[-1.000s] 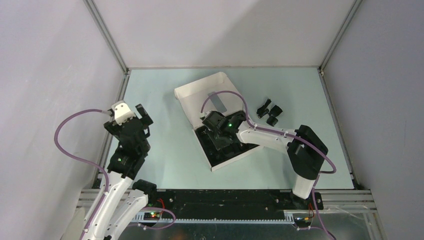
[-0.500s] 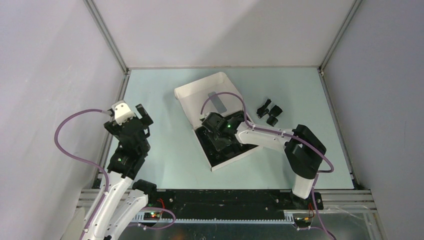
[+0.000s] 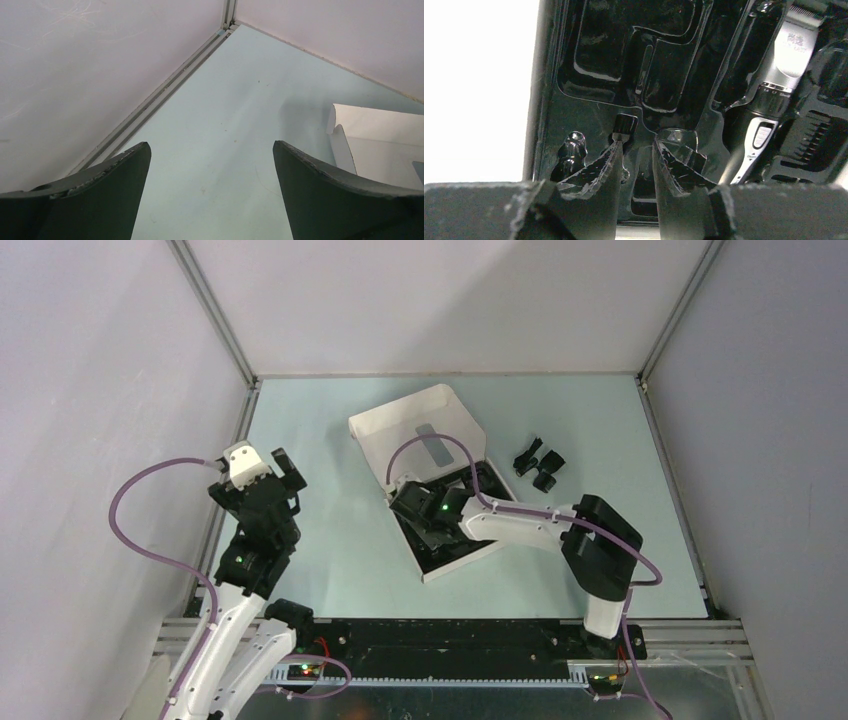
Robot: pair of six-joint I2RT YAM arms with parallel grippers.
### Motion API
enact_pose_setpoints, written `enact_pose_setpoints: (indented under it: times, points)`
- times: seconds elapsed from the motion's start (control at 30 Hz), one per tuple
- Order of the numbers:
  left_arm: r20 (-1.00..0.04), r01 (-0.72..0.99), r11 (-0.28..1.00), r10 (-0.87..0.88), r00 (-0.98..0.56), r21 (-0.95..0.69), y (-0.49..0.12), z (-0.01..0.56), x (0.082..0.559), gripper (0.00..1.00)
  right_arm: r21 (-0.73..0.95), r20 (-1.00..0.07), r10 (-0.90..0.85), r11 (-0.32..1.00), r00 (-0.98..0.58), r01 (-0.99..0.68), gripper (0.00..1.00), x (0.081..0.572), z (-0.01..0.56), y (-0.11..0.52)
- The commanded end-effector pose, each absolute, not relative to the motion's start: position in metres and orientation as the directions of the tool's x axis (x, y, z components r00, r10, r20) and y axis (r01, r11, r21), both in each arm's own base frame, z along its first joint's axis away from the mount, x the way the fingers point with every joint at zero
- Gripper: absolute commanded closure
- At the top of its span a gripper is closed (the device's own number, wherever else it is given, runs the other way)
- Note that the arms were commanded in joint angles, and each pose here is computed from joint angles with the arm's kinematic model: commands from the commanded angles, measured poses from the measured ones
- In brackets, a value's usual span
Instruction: Sort the hair-cutting tools
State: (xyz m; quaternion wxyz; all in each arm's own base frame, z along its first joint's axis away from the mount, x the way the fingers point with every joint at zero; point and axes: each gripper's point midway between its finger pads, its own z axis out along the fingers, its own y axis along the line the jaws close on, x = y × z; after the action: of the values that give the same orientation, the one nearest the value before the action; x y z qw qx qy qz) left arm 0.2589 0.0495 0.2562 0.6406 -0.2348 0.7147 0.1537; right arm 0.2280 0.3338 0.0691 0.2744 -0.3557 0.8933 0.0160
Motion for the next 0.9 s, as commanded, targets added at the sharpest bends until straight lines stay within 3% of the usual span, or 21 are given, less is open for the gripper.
enact_pose_setpoints:
  times: [0.0, 0.27, 0.87]
  points:
    - [-0.99, -0.532, 0.841, -0.136, -0.04, -0.094, 0.051, 0.267, 0.261, 0.01, -0.261, -0.46, -0.694, 0.701, -0.553, -0.664, 0.65, 0.225, 0.064, 0.329]
    - [-0.99, -0.529, 0.844, -0.136, -0.045, -0.092, 0.05, 0.266, 0.262, 0.01, -0.189, -0.5, -0.659, 0.716, -0.561, -0.672, 0.63, 0.219, 0.084, 0.335]
    - [-0.99, -0.524, 0.847, -0.137, -0.046, -0.093, 0.049, 0.266, 0.262, 0.01, -0.137, -0.449, -0.66, 0.717, -0.603, -0.683, 0.62, 0.196, 0.08, 0.323]
